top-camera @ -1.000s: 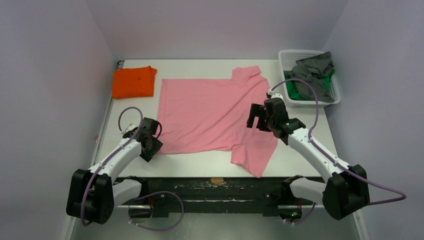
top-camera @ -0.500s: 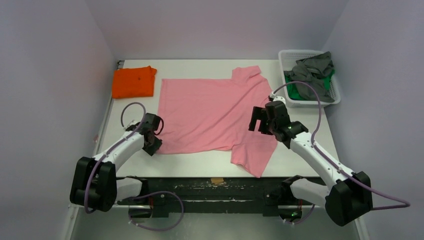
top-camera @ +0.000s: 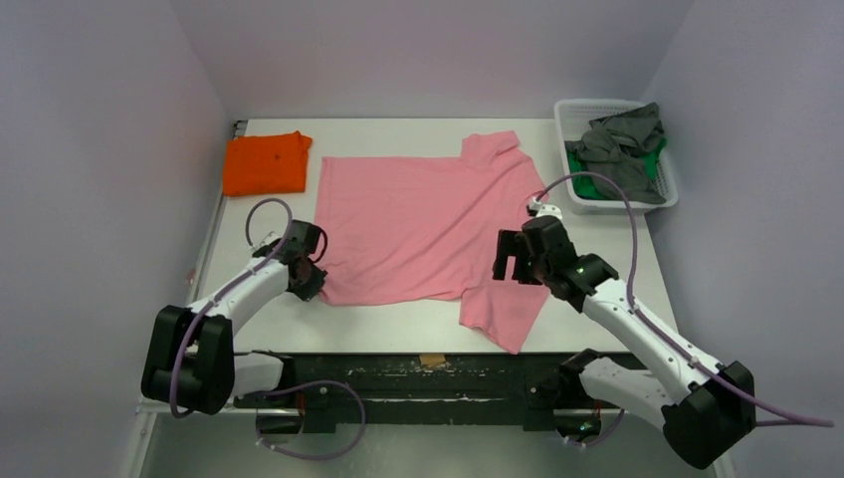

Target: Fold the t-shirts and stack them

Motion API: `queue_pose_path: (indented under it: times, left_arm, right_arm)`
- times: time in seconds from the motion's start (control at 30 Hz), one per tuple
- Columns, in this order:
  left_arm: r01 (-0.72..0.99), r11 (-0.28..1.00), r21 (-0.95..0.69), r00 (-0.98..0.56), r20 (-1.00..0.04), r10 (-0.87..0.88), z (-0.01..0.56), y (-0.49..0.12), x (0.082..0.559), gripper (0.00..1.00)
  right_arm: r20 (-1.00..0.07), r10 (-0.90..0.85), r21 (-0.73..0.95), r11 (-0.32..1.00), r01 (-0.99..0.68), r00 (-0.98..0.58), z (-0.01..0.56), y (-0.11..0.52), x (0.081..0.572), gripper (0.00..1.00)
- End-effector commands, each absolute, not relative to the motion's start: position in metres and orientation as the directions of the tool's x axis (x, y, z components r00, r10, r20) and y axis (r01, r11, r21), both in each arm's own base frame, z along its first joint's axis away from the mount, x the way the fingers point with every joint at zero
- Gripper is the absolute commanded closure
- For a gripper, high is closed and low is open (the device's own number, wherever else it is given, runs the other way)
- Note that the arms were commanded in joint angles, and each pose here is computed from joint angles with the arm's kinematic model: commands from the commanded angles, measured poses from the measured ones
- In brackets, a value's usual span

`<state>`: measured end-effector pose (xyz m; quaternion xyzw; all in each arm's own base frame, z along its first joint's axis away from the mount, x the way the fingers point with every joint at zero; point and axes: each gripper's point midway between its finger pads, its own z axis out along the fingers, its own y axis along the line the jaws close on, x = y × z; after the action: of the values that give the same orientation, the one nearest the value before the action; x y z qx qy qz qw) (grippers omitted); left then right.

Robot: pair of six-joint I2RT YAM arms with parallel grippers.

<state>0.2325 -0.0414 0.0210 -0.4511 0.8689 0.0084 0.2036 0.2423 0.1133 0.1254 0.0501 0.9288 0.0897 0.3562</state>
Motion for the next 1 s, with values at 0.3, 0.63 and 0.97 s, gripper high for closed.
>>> queue_pose_path:
  times: [0.3,0.63,0.97]
  left_arm:
    - [-0.747,0.621,-0.237,-0.483,-0.447,-0.753,0.048,-0.029,0.225,1.00]
    - [-0.753,0.620,-0.221,-0.486,-0.448,-0.750,0.045,-0.026,0.218,1.00]
    - [-0.749,0.621,-0.229,-0.483,-0.452,-0.750,0.047,-0.025,0.213,1.00]
  right_arm:
    - [-0.329,-0.211,-0.049,0.977,-0.207,-0.920,0.035,0.163,0.125,0.24]
    - [-0.285,-0.133,-0.077,0.990,-0.116,-0.949,0.011,0.147,0.112,0.49]
    - [-0.327,-0.050,-0.139,0.990,-0.004,-0.944,0.013,0.121,0.127,0.56]
